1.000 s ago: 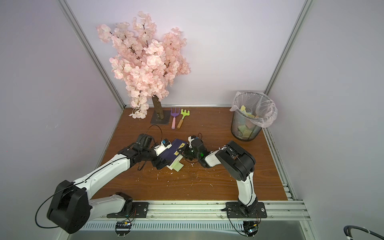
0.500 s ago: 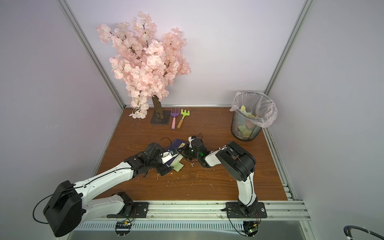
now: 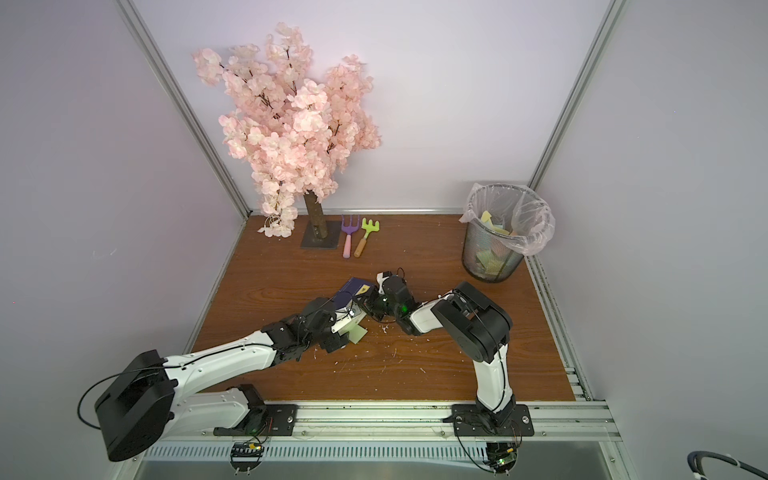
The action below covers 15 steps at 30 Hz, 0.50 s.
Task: Peel off the used sticky note
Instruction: Turn the page of the book at the center of the board.
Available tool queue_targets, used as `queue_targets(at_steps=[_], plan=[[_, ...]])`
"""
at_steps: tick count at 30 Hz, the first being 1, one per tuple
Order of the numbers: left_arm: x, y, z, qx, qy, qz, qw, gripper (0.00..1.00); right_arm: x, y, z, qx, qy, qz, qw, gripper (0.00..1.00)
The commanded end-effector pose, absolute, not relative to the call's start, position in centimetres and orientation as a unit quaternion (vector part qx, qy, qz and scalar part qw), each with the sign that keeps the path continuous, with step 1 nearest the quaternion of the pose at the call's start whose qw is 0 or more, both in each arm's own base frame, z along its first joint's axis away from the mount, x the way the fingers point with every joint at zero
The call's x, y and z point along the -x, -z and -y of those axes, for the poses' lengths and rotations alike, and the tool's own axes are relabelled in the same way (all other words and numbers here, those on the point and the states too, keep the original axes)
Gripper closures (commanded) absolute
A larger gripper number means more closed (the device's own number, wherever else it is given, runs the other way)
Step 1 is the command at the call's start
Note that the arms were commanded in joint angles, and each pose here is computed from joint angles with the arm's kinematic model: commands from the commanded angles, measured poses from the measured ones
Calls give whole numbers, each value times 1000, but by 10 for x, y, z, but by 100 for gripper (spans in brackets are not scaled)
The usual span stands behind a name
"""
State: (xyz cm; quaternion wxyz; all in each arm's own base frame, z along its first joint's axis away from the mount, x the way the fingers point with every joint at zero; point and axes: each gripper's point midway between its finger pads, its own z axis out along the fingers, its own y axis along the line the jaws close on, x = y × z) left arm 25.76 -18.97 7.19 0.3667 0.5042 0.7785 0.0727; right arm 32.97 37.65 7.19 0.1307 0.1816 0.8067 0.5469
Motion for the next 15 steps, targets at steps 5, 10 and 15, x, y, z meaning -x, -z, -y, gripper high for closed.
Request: queue_targets(at_steps=[5,10,15], plan=[[-264,-71,185,-493,-104,-777,377,2,-339,-102,-383,-170,-584,-780,146,100],[-262,-72,183,-498,-108,-774,375,19,-340,-101,-382,-170,-585,-779,147,100],[-255,-81,188,-499,-80,-777,375,45,-339,-99,-381,-169,-583,-781,146,100]])
